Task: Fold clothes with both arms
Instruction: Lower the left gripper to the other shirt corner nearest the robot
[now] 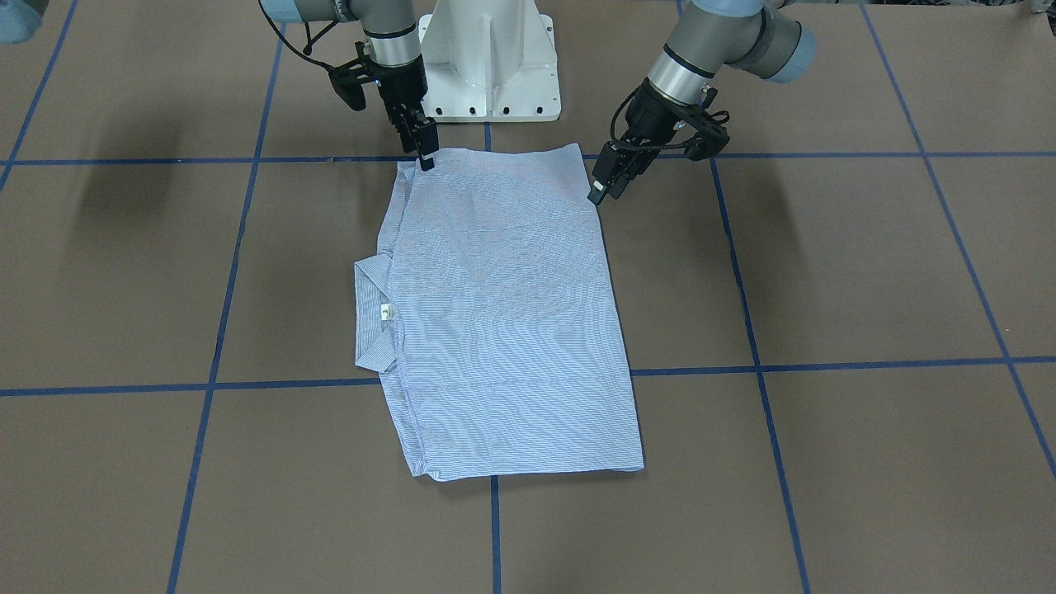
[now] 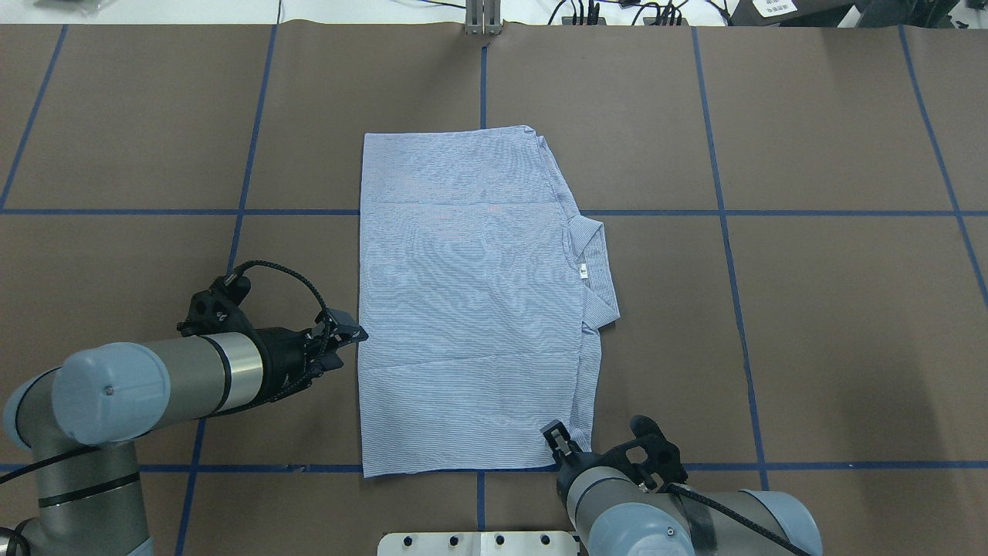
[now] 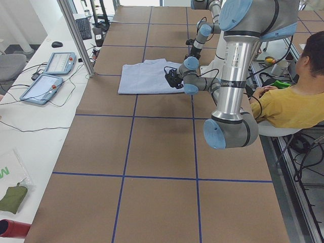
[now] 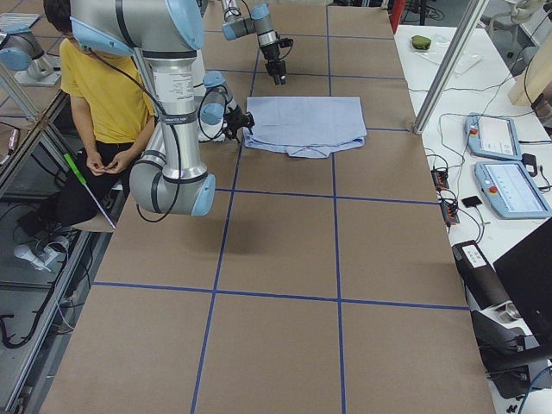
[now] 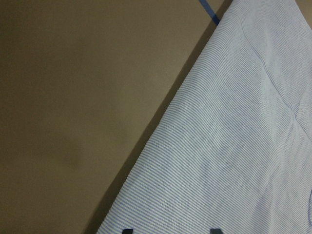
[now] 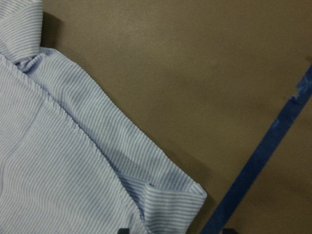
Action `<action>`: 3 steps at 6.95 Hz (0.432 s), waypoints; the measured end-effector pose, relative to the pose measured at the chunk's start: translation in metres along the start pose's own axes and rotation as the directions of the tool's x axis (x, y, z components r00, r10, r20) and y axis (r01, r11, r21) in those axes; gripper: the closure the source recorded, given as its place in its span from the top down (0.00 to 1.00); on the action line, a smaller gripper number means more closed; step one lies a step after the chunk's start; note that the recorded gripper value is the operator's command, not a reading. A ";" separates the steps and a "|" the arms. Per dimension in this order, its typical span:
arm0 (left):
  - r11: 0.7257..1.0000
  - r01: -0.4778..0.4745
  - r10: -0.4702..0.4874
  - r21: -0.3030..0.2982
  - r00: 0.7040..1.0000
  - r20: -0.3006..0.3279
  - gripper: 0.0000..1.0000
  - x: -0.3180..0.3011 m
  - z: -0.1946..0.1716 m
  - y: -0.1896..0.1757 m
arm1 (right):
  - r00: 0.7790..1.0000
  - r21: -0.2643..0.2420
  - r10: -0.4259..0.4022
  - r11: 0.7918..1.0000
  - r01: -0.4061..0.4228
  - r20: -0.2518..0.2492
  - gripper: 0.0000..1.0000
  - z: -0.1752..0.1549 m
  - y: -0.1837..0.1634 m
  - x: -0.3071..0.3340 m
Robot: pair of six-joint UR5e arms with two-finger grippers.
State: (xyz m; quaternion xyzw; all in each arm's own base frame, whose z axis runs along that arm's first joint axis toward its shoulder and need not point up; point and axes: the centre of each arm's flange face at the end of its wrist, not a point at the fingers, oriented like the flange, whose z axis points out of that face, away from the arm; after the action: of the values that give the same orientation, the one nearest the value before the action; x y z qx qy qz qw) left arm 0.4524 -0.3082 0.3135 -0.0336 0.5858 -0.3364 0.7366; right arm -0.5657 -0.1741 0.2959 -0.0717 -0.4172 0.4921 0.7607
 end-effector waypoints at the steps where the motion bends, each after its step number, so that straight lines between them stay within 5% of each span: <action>1: 1.000 0.000 0.000 0.001 1.000 0.000 0.61 0.000 0.000 0.000 | 1.000 0.001 0.000 1.000 0.000 0.000 0.44 0.001 0.000 0.000; 2: 1.000 0.000 0.000 0.000 1.000 -0.001 0.61 0.000 -0.001 0.000 | 1.000 0.002 0.001 1.000 -0.001 0.000 0.00 0.001 -0.001 0.000; 3: 1.000 0.000 0.000 -0.001 1.000 -0.002 0.61 0.000 -0.003 0.000 | 1.000 0.003 0.001 1.000 -0.001 0.001 0.00 0.002 -0.001 -0.001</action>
State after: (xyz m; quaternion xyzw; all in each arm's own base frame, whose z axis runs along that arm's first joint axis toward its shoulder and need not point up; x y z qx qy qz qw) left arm 0.4501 -0.3071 0.3129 -0.0337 0.5866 -0.3360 0.7361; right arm -0.5662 -0.1756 0.2970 -0.0708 -0.4166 0.4932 0.7604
